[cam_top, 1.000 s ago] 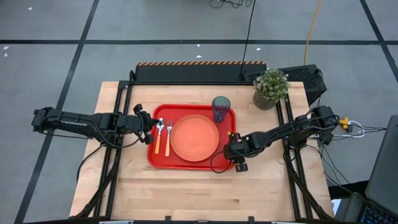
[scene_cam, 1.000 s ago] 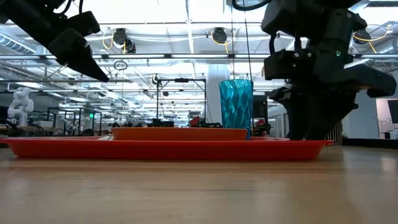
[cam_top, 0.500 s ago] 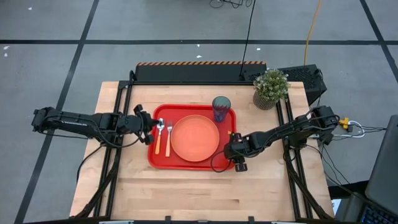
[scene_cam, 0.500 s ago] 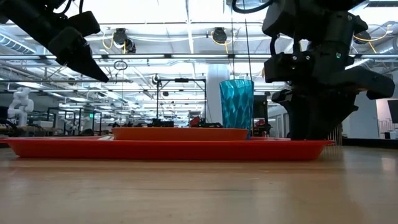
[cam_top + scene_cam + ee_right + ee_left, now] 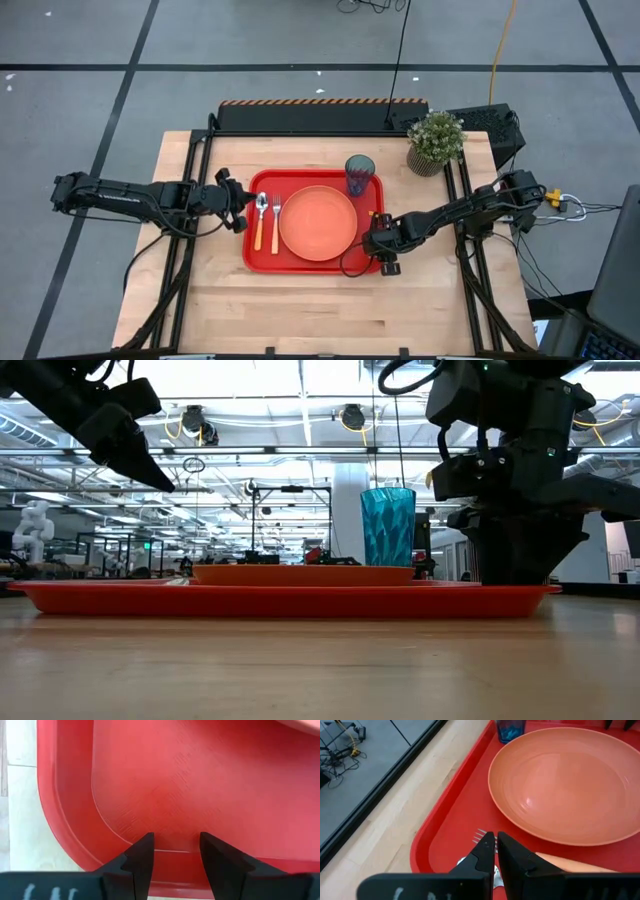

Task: Pick and place plate/cup/fork/spoon on tray
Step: Adjust the orange tray on the table, then return to Home Position

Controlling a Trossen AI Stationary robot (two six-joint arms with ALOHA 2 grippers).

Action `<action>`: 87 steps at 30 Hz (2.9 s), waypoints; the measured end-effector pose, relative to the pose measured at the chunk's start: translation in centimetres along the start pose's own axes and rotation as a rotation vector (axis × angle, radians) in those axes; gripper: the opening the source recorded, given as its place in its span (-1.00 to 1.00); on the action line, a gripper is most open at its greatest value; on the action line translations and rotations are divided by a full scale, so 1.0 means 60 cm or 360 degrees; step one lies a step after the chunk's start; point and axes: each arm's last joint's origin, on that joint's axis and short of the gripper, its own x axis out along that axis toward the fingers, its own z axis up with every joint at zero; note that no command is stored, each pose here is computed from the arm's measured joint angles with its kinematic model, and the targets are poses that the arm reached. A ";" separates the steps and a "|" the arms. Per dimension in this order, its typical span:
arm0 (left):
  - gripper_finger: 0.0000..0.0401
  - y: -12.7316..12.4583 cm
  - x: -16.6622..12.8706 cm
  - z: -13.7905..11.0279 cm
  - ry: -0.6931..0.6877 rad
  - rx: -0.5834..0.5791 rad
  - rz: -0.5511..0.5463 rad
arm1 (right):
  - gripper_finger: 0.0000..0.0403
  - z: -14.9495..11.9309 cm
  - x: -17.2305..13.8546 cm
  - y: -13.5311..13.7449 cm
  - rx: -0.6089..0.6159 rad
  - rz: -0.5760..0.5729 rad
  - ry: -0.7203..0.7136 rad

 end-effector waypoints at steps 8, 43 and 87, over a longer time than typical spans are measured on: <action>-0.87 -0.002 -0.001 0.003 -0.0033 -0.0008 -0.0013 | -0.24 0.005 -0.035 -0.003 -0.0002 -0.0056 -0.0173; -0.87 0.006 -0.024 -0.107 -0.1060 -0.0163 -0.0498 | -0.71 -0.230 -0.146 -0.055 0.0221 -0.0154 -0.1818; -0.92 0.007 -0.003 -0.126 -0.0951 0.0074 -0.0637 | -1.00 -0.255 -0.120 -0.052 0.0100 0.0120 -0.2195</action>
